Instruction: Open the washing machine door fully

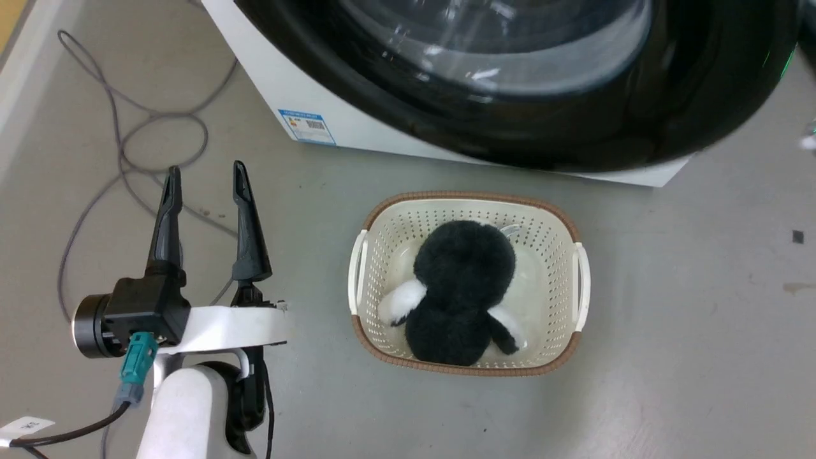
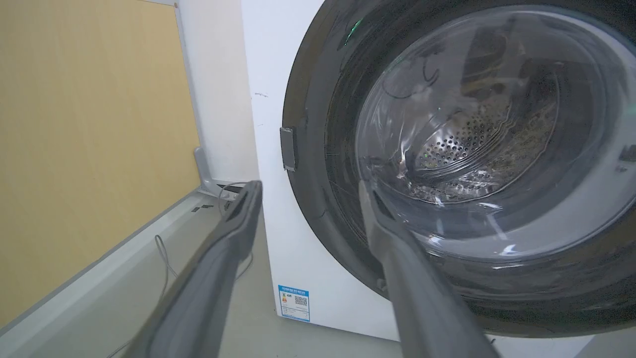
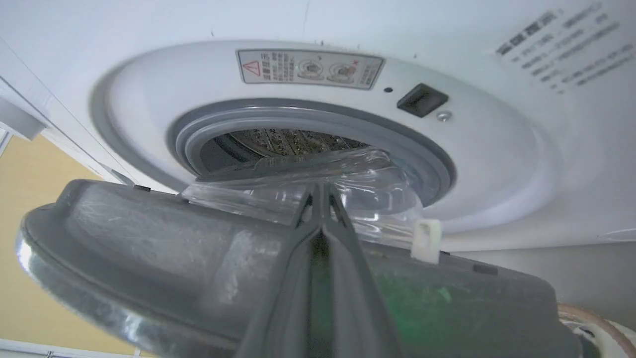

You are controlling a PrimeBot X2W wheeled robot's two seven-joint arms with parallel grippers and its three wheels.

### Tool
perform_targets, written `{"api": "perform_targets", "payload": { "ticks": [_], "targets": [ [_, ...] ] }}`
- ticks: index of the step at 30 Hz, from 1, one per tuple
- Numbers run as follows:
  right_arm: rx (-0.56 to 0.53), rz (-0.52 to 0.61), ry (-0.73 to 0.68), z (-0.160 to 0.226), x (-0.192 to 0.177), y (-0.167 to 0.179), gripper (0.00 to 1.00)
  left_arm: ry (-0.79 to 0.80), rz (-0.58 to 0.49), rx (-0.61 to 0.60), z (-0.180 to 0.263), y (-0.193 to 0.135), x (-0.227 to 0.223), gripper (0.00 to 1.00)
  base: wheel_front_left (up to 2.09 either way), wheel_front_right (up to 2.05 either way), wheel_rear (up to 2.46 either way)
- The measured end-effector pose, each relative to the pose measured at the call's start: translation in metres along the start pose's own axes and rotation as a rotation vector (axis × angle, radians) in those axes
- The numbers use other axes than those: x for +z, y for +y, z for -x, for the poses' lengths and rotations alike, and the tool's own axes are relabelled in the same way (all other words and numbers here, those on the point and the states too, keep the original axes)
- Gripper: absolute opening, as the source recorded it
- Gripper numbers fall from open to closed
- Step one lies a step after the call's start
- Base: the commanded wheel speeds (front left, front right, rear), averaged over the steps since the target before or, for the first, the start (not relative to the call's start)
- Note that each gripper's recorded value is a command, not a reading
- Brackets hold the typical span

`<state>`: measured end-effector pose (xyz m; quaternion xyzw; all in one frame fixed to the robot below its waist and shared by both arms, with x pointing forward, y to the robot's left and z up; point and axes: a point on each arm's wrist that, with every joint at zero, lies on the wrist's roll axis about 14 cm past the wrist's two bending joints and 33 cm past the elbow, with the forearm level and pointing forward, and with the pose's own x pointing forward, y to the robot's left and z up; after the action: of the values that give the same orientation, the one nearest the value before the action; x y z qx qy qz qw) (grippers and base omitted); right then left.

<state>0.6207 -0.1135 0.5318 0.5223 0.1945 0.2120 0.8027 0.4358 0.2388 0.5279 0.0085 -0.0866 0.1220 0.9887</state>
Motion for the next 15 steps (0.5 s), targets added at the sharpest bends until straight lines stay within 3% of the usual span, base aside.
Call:
{"api": "perform_targets", "payload": {
  "ticks": [6,15],
  "targets": [
    [0.038,-0.006,0.092,0.006,-0.035,0.012,0.00,-0.004,0.000,-0.010,0.006,-0.001,0.004,1.00,0.00,0.00,0.00],
    [0.103,-0.019,0.283,0.047,-0.108,0.032,0.00,-0.020,0.006,-0.011,0.021,0.004,0.017,1.00,0.00,0.00,0.00]
  ]
}}
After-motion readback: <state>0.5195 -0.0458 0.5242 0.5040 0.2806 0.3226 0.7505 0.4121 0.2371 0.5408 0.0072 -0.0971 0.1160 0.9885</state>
